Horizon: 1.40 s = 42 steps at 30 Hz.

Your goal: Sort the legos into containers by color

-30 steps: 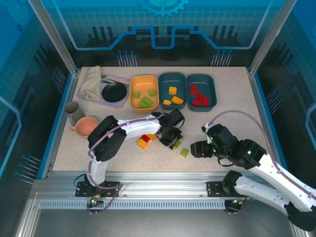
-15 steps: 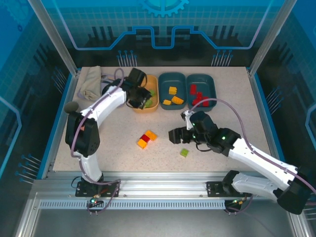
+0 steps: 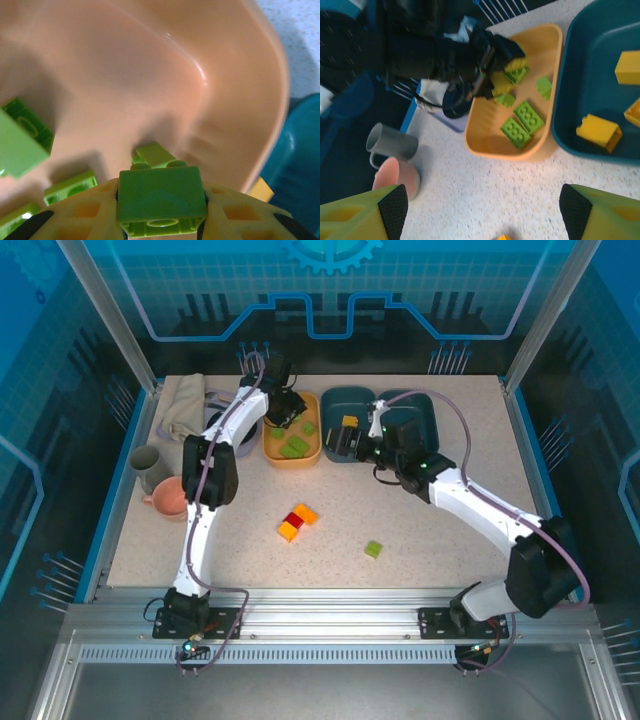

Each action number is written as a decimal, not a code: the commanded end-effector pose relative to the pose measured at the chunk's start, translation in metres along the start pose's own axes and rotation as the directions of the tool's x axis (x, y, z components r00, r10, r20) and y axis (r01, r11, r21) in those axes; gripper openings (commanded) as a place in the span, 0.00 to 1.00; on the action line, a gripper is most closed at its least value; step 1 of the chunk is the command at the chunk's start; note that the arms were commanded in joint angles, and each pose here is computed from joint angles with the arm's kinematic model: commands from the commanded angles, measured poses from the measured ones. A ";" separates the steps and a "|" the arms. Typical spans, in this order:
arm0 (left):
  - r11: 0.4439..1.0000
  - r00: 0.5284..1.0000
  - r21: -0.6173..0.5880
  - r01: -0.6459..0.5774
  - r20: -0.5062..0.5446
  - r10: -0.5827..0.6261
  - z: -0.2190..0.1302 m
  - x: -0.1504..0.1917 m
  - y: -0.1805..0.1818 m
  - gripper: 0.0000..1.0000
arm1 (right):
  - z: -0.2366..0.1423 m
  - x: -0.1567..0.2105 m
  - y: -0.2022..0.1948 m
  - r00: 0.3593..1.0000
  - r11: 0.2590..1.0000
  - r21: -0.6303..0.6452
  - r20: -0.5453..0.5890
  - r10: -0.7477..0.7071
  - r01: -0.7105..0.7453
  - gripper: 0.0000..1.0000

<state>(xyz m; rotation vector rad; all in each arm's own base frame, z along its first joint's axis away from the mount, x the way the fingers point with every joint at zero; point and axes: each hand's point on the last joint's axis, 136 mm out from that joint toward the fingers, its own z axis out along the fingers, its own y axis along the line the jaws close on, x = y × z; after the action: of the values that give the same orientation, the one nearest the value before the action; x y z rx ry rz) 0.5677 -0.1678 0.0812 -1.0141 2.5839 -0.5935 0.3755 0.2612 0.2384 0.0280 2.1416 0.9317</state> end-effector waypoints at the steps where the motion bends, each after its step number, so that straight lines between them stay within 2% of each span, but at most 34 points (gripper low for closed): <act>1: 0.999 1.000 -0.029 0.014 -0.019 -0.015 0.006 -0.005 0.010 0.35 | 0.004 -0.029 0.019 0.998 0.998 -0.067 0.052 0.025 -0.021 0.83; 5: 0.998 0.998 -0.055 0.044 -0.036 -0.046 0.018 -0.002 0.020 0.38 | 0.007 -0.027 0.015 0.999 0.998 -0.059 0.030 0.028 -0.026 0.83; 8: 0.997 0.997 -0.052 0.055 -0.049 -0.057 0.016 0.000 0.019 0.49 | 0.006 -0.020 0.013 1.000 0.998 -0.054 0.008 0.012 -0.012 0.83; 11: 0.998 0.998 -0.015 0.055 -0.028 -0.056 -0.001 -0.004 0.006 0.59 | 0.004 -0.014 0.011 0.999 0.999 -0.038 -0.025 -0.024 0.023 0.83; 18: 0.994 0.999 0.104 0.028 0.031 -0.031 -0.076 -0.010 -0.032 0.64 | -0.010 0.013 0.007 0.976 0.982 0.030 -0.120 -0.183 0.188 0.82; 24: 0.982 0.997 0.180 -0.057 0.061 0.047 -0.154 0.014 -0.044 0.67 | -0.013 0.070 0.009 0.902 0.936 0.055 -0.290 -0.318 0.348 0.81; 27: 0.980 0.995 0.179 -0.088 0.061 0.078 -0.184 0.038 -0.024 0.67 | -0.014 0.103 0.010 0.822 0.895 0.017 -0.405 -0.401 0.445 0.81; 32: 0.976 0.996 0.197 -0.091 0.041 0.085 -0.219 0.090 0.033 0.70 | -0.010 0.160 -0.006 0.623 0.800 -0.066 -0.589 -0.514 0.597 0.79; 36: 0.978 0.996 0.188 -0.089 0.004 0.090 -0.235 0.139 0.093 0.73 | 0.003 0.182 -0.019 0.525 0.760 -0.118 -0.655 -0.544 0.640 0.79; 39: 0.983 0.998 0.176 -0.048 -0.025 0.053 -0.241 0.169 0.137 0.75 | 0.017 0.200 -0.027 0.444 0.734 -0.162 -0.704 -0.554 0.659 0.79; 42: 0.987 0.999 0.159 -0.007 -0.045 0.014 -0.244 0.190 0.173 0.75 | 0.028 0.213 -0.033 0.389 0.705 -0.186 -0.724 -0.569 0.685 0.80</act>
<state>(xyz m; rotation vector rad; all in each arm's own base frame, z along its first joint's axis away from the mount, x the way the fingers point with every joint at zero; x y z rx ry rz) 0.2585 -0.1250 0.1954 -0.8797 2.5259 -0.7845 0.2637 0.3138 0.0725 -1.1025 2.6185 0.3437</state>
